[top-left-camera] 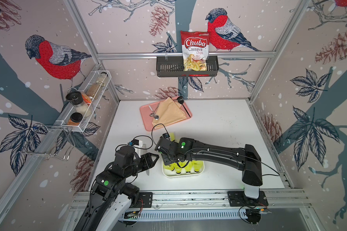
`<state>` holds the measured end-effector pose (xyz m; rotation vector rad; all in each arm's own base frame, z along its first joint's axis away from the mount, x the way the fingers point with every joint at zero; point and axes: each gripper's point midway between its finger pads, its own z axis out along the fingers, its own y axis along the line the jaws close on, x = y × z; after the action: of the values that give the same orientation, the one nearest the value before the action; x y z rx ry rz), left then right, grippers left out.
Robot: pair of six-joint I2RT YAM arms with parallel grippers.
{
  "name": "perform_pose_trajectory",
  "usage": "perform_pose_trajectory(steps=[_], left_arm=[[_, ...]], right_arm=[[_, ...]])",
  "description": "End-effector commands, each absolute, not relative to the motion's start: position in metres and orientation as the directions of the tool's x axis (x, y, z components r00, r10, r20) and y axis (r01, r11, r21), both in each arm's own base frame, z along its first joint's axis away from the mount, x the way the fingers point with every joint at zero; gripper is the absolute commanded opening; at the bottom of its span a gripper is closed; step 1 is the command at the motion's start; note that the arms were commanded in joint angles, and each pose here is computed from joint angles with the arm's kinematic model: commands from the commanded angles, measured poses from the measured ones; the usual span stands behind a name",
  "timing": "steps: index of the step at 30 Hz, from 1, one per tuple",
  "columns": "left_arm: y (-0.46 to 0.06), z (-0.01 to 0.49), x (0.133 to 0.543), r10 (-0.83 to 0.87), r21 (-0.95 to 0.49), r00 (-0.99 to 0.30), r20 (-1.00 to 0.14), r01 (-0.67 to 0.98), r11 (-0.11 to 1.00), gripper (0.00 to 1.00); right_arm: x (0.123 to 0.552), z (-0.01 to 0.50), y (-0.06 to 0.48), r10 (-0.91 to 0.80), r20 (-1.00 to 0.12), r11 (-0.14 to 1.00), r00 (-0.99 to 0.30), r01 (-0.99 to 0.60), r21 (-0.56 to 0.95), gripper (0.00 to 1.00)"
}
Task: Put the shuttlecocks into the storage box
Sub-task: Place the shuttlecock in the storage box.
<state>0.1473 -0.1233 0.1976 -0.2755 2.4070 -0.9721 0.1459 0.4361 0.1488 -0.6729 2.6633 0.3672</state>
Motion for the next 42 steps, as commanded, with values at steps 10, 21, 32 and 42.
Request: perform_pose_trajectory(steps=[10,21,32,42], left_arm=[[-0.119,0.186,0.132,-0.372,-0.69,-0.863,-0.341,-0.039,0.722,0.6],[-0.116,0.181,0.127,-0.377,-0.684,-0.867,-0.326,-0.06,0.727,0.6],[-0.11,0.171,0.121,-0.401,-0.675,-0.865,-0.302,-0.103,0.73,0.6],[-0.115,0.169,0.122,-0.4,-0.694,-0.871,-0.283,-0.102,0.713,0.6]], right_arm=[[0.143,0.144,0.435,-0.401,-0.409,0.86,-0.82,-0.491,0.14,0.26],[0.139,0.134,0.436,-0.423,-0.394,0.856,-0.816,-0.503,0.123,0.26],[0.139,0.12,0.438,-0.447,-0.373,0.854,-0.813,-0.512,0.093,0.26],[0.139,0.109,0.446,-0.469,-0.363,0.847,-0.806,-0.526,0.073,0.26]])
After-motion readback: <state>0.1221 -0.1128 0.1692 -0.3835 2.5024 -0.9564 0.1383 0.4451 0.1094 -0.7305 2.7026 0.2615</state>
